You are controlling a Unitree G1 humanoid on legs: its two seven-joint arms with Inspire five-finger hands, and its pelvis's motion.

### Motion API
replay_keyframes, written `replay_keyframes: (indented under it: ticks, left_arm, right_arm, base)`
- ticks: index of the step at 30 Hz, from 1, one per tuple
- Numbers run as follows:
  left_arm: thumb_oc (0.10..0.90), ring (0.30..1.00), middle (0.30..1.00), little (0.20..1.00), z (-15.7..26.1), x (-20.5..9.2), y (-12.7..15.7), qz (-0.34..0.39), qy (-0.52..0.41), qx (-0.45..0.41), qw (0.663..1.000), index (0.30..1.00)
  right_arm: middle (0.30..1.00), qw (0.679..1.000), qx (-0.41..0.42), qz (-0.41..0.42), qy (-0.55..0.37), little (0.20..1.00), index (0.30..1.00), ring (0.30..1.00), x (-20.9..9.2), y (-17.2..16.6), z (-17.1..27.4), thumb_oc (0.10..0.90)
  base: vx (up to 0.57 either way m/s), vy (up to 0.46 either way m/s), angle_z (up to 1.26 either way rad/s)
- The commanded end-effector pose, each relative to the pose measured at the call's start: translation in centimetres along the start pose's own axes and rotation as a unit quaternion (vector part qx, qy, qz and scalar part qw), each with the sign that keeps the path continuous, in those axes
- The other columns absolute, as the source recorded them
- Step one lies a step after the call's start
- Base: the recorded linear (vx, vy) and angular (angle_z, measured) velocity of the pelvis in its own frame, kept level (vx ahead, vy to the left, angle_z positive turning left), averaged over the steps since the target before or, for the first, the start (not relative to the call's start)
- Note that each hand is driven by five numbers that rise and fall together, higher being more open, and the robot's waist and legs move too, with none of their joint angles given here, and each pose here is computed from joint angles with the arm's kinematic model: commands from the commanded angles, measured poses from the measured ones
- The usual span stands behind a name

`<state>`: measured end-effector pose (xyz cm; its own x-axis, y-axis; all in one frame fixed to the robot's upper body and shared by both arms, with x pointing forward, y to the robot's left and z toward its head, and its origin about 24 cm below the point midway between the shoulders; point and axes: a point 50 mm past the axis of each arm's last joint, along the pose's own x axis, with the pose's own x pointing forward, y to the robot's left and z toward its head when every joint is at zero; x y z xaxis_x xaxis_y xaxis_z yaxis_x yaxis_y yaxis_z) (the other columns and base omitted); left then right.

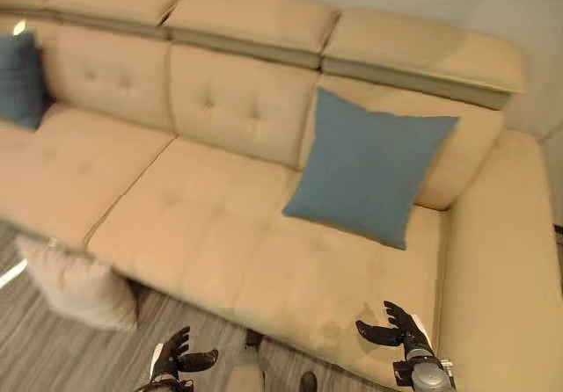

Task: Pick up all the scattered cushions and arrange them neatly on the sofa.

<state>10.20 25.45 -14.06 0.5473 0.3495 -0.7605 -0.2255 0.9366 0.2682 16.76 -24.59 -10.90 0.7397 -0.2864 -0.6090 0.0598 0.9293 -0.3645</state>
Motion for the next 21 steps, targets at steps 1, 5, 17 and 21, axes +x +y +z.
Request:
replay_keyframes:
  ticks: [1, 5, 17, 21]
  left_arm:
    - [0.8, 0.9, 0.9, 0.9, 2.9, 0.6, 0.5, 0.012, -0.066, -0.02, 0.998, 0.9]
    - [0.8, 0.9, 0.9, 0.9, 2.1, 0.4, 0.1, 0.002, -0.052, -0.009, 0.999, 0.9]
    - [0.8, 0.9, 0.9, 0.9, 1.1, 0.2, -0.7, -0.016, -0.029, 0.007, 0.999, 0.9]
    - [0.8, 0.9, 0.9, 0.9, 0.8, 0.2, 0.2, 0.002, -0.021, 0.001, 1.0, 0.9]
  right_arm:
    - [0.9, 0.996, 0.022, -0.055, -0.061, 0.9, 0.9, 0.9, -0.1, -3.1, 1.8, 0.8]
    - [0.9, 0.998, 0.023, -0.048, -0.043, 0.9, 0.9, 0.9, -0.4, -2.8, 0.7, 0.8]
    - [0.9, 0.999, 0.012, -0.017, -0.026, 0.9, 0.9, 0.9, -0.3, -0.7, 0.3, 0.8]
    - [0.9, 0.999, -0.008, 0.002, -0.047, 0.9, 0.9, 0.9, -0.2, 0.2, 1.4, 0.8]
  base:
    - [-0.26, -0.088, 0.92]
    - [-0.19, -0.056, 0.86]
    - [-0.14, 0.119, 0.72]
    - [-0.13, 0.086, 0.42]
